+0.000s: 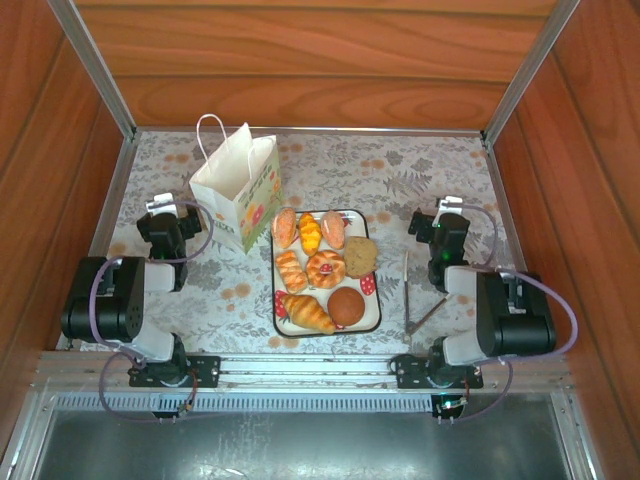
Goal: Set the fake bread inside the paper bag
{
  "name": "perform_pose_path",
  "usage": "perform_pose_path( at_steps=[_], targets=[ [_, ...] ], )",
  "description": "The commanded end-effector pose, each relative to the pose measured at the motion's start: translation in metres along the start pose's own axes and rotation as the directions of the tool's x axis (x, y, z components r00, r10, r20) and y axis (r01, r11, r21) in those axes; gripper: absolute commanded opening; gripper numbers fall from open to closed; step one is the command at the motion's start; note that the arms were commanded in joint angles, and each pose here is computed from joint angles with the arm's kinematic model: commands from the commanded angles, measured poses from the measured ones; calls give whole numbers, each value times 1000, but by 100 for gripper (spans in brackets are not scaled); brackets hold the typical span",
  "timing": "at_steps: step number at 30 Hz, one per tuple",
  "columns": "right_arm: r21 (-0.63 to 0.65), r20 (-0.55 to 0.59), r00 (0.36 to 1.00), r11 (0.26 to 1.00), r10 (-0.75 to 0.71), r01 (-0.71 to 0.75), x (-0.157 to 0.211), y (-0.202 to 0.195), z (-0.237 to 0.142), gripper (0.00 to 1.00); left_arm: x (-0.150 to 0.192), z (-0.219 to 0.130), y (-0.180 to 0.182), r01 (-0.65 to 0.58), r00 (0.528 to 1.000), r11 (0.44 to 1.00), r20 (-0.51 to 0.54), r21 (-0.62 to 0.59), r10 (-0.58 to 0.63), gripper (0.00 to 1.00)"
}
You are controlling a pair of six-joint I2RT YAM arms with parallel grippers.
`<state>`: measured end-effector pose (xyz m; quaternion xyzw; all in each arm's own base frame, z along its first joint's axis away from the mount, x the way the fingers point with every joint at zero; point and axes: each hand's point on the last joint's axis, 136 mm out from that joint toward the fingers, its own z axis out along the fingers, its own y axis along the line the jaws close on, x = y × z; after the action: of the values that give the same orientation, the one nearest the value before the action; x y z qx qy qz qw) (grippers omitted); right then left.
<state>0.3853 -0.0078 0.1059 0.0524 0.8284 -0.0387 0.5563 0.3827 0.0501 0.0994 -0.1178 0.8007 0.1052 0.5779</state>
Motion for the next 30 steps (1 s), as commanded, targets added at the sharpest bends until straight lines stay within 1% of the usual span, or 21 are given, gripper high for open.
perform_pose_path(
  at_steps=[1,2,5,7,8,9,11,14,16,18,19,21,23,25,28,29,30],
  targets=[
    [10,-34,999,1000,18,-18,-17,-3,-13,100,-22,-6,2,-10,1000,1000,11,-23,10,100],
    [-26,-51,999,1000,13,-14,-20,3,-18,100,-28,-11,4,-5,1000,1000,14,-26,5,100],
    [-88,-75,996,994,51,-58,-27,12,-35,100,-51,-31,10,39,996,999,78,-24,-37,100],
    [-109,-102,991,990,82,-93,-29,14,-47,100,-61,-43,16,111,990,993,91,-33,-108,100],
    [-121,-116,989,987,95,-109,-31,16,-53,100,-66,-50,20,177,981,983,86,-40,-173,100],
    [-138,-134,985,982,108,-126,-33,19,-59,100,-70,-56,22,240,969,970,73,-38,-237,100],
    [-190,-160,980,970,120,-150,-38,28,-70,100,-74,-66,18,330,943,944,33,3,-330,100],
    [-301,-220,968,935,123,-187,-43,49,-83,100,-70,-81,8,485,874,871,-19,80,-485,100],
    [-373,-284,952,902,112,-217,-43,64,-92,100,-61,-91,-2,553,833,824,-95,120,-545,100],
    [-410,-345,932,876,110,-255,-43,73,-98,100,-48,-100,-7,593,800,798,-186,108,-570,100],
    [-423,-376,920,863,109,-275,-43,78,-100,100,-38,-106,-8,613,776,786,-242,78,-582,100],
    [-446,-428,898,840,104,-309,-41,86,-103,100,-23,-118,-13,620,744,783,-351,46,-569,100],
    [-466,-468,878,817,99,-340,-41,93,-102,100,-13,-131,-26,632,710,772,-452,71,-540,98],
    [-476,-513,853,794,98,-378,-36,101,-96,97,-7,-146,-41,661,665,743,-540,104,-516,95],
    [-485,-579,809,754,102,-443,-24,113,-80,91,3,-164,-57,700,606,702,-628,129,-489,92],
    [-493,-599,794,738,97,-462,-20,118,-76,85,5,-168,-62,709,592,692,-648,137,-478,92],
    [-496,-628,773,720,90,-486,-15,124,-69,81,7,-173,-68,715,580,684,-669,143,-466,91]
  ],
)
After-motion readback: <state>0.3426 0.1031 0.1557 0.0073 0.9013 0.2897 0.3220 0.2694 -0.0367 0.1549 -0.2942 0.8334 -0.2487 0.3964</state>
